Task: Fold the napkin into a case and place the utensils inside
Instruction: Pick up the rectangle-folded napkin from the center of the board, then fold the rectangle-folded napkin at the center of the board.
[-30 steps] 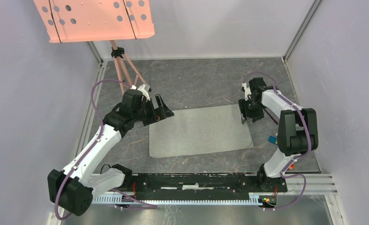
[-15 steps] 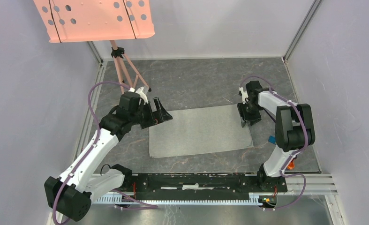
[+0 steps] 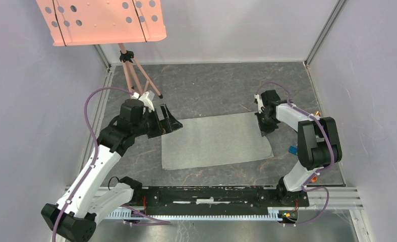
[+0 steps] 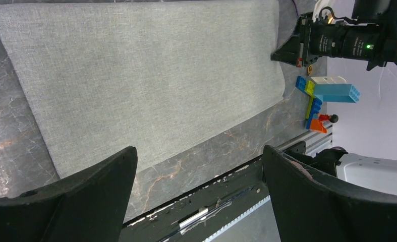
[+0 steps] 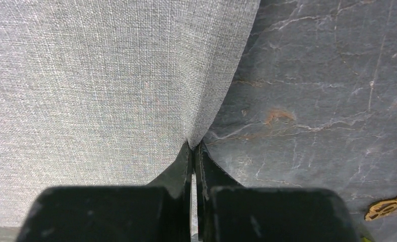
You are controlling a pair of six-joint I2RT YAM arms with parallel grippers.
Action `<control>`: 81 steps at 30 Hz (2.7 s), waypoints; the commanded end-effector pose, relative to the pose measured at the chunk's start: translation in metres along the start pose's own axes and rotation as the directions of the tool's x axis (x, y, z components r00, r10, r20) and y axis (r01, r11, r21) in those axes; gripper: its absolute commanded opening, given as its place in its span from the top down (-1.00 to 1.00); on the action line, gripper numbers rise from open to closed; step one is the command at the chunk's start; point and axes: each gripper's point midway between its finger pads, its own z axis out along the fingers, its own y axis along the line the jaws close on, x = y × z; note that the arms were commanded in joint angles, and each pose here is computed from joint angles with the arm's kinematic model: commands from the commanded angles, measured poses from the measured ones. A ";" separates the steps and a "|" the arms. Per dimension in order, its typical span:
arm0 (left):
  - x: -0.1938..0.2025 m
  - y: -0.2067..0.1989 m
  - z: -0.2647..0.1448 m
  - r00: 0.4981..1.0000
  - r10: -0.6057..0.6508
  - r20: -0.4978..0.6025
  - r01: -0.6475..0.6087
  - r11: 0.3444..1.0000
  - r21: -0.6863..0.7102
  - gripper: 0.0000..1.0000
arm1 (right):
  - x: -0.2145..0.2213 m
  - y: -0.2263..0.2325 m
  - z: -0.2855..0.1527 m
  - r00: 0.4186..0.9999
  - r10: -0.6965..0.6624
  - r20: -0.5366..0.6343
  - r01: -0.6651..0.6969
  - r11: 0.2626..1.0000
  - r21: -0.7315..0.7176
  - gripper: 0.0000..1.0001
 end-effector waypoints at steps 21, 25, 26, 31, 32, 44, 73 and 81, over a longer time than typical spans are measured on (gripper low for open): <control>0.015 0.007 -0.014 1.000 0.020 0.007 -0.020 1.000 0.004 -1.00 | -0.044 0.040 -0.065 0.957 -0.221 0.186 0.174 0.955 0.240 1.00; 0.014 0.006 -0.014 1.000 0.015 0.010 -0.015 1.000 0.006 -1.00 | -0.039 0.131 -0.063 0.930 -0.283 0.234 0.281 0.959 0.042 1.00; 0.013 0.005 -0.014 1.000 0.014 0.011 -0.014 1.000 0.006 -1.00 | -0.037 0.154 -0.063 0.923 -0.291 0.251 0.306 0.952 -0.023 1.00; 0.014 0.007 -0.015 1.000 0.003 0.015 -0.003 1.000 0.000 -1.00 | -0.040 0.247 -0.068 0.885 -0.321 0.337 0.398 0.898 -0.188 1.00; 0.014 0.007 -0.016 1.000 0.004 0.015 -0.004 1.000 -0.002 -1.00 | -0.041 0.265 -0.070 0.879 -0.330 0.346 0.417 0.883 -0.218 1.00; 0.017 0.014 -0.023 1.000 -0.003 0.031 0.004 0.999 -0.033 -1.00 | -0.036 0.345 -0.066 0.903 -0.265 0.339 0.398 0.815 -0.421 1.00; 0.014 0.013 -0.030 0.999 0.013 0.049 -0.011 0.999 -0.042 -1.00 | -0.034 0.384 -0.060 0.932 -0.217 0.290 0.343 0.789 -0.511 1.00; 0.015 0.015 -0.031 0.999 0.015 0.050 -0.012 0.999 -0.047 -1.00 | -0.033 0.388 -0.052 0.936 -0.216 0.278 0.335 0.789 -0.515 1.00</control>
